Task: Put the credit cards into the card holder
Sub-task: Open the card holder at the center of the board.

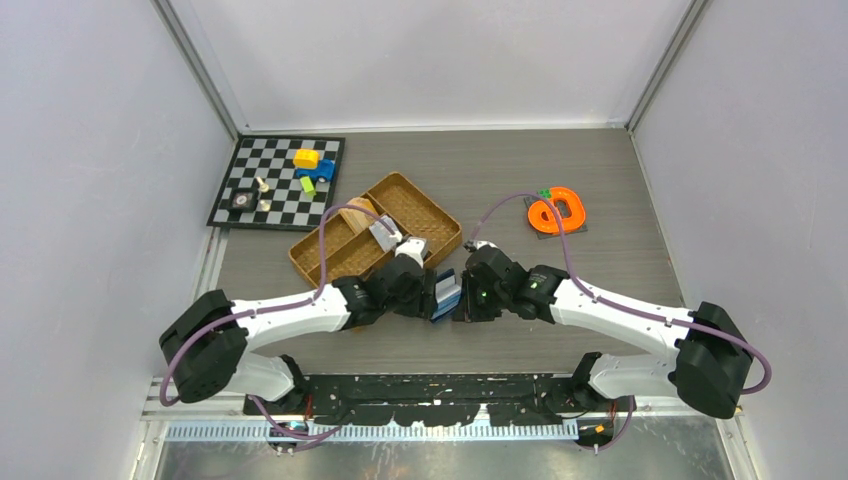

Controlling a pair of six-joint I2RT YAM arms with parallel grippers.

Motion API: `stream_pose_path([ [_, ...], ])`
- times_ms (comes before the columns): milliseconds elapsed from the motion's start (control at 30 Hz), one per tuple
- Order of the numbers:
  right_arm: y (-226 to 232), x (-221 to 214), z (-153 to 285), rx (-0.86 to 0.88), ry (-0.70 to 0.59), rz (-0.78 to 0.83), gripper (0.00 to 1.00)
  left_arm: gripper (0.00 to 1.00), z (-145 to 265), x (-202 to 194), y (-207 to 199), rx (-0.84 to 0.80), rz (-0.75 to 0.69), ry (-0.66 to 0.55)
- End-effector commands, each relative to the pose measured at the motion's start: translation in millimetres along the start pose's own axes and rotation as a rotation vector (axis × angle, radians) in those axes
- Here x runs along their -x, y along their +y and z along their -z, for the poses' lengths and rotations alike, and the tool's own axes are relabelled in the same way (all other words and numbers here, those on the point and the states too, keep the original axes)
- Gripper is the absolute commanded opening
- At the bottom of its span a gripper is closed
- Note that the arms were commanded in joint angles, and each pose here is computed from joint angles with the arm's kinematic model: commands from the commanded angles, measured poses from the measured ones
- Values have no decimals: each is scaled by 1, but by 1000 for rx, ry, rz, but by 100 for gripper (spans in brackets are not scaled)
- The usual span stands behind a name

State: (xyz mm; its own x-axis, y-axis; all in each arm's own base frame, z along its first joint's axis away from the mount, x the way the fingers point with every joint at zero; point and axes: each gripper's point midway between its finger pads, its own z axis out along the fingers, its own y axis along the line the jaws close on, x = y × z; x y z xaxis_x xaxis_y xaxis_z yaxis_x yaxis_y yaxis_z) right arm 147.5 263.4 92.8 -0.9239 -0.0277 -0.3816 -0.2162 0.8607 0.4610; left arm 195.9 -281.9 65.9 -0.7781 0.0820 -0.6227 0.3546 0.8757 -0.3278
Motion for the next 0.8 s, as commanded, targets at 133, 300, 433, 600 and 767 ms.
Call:
stream_pose_path([
  [133, 6, 1, 4, 19, 2, 13, 0, 59, 5, 33, -6, 16, -60, -98],
  [300, 4, 0, 6, 15, -1, 12, 1, 58, 1, 35, -5, 27, -101, -96],
  [433, 3, -1, 7, 9, -1, 13, 0, 54, -3, 35, -3, 43, -126, -87],
  [600, -3, 1, 7, -21, -11, 8, 0, 49, -3, 36, -5, 48, -154, -94],
  [767, -14, 5, 9, -87, -33, 9, 1, 41, -7, 35, -9, 30, -179, -83],
])
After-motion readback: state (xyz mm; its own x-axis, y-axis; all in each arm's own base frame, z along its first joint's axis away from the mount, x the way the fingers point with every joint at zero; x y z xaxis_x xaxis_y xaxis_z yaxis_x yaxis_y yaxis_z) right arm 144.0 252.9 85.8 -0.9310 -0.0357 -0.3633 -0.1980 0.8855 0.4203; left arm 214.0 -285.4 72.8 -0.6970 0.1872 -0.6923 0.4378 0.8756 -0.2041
